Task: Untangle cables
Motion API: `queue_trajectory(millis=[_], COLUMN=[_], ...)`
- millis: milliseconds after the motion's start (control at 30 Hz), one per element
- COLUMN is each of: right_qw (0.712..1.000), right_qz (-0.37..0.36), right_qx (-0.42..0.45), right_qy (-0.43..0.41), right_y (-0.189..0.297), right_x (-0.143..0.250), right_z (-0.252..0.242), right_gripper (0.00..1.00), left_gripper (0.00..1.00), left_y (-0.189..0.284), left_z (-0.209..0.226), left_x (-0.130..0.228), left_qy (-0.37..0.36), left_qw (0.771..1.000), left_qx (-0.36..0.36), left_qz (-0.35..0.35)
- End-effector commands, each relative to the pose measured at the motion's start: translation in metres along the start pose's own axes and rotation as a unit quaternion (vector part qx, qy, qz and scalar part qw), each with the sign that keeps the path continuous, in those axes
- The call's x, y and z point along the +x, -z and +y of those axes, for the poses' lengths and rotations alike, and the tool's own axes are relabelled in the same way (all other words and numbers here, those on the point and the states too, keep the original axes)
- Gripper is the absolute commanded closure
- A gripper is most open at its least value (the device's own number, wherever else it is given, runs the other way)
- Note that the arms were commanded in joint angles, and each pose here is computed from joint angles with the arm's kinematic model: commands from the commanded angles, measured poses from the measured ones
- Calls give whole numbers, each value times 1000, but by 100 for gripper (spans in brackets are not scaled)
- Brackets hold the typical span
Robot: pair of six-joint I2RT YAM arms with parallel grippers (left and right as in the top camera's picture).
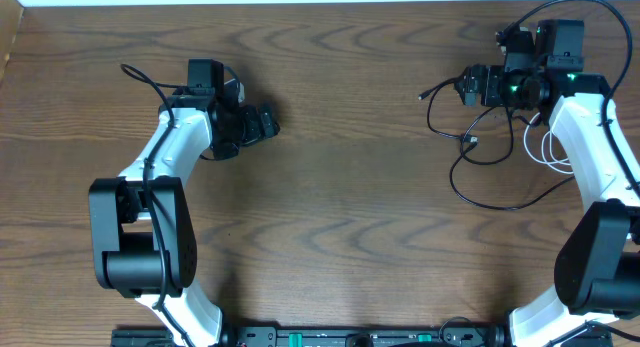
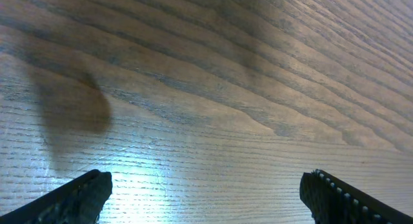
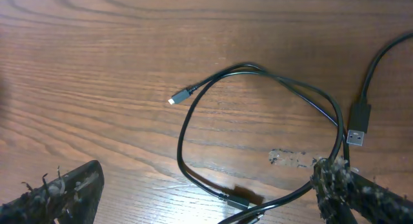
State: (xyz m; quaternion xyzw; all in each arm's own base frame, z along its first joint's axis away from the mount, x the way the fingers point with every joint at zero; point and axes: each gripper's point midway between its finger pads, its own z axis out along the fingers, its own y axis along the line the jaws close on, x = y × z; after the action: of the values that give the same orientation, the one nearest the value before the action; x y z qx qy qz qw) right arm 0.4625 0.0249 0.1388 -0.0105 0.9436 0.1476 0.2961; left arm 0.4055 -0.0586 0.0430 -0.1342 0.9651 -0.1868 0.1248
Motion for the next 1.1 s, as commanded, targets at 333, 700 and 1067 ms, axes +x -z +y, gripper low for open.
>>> queue_trajectory(millis=[333, 700, 1067], right_qw=[1000, 1000, 1000], right_qz=[-4, -4, -4], right_qx=[-9, -9, -9], right_qy=[8, 8, 8], right_y=[1, 1, 1], right_x=[-3, -3, -3], right_z=[4, 4, 4], right_gripper=[1, 1, 1], left_gripper=[2, 2, 2], left_y=[2, 13, 79], left_z=[0, -5, -14], left_x=[-2, -6, -23], left_qy=[0, -5, -42], left_qw=[1000, 1000, 993], left_qx=[-3, 3, -32], left_qz=[-3, -18, -109])
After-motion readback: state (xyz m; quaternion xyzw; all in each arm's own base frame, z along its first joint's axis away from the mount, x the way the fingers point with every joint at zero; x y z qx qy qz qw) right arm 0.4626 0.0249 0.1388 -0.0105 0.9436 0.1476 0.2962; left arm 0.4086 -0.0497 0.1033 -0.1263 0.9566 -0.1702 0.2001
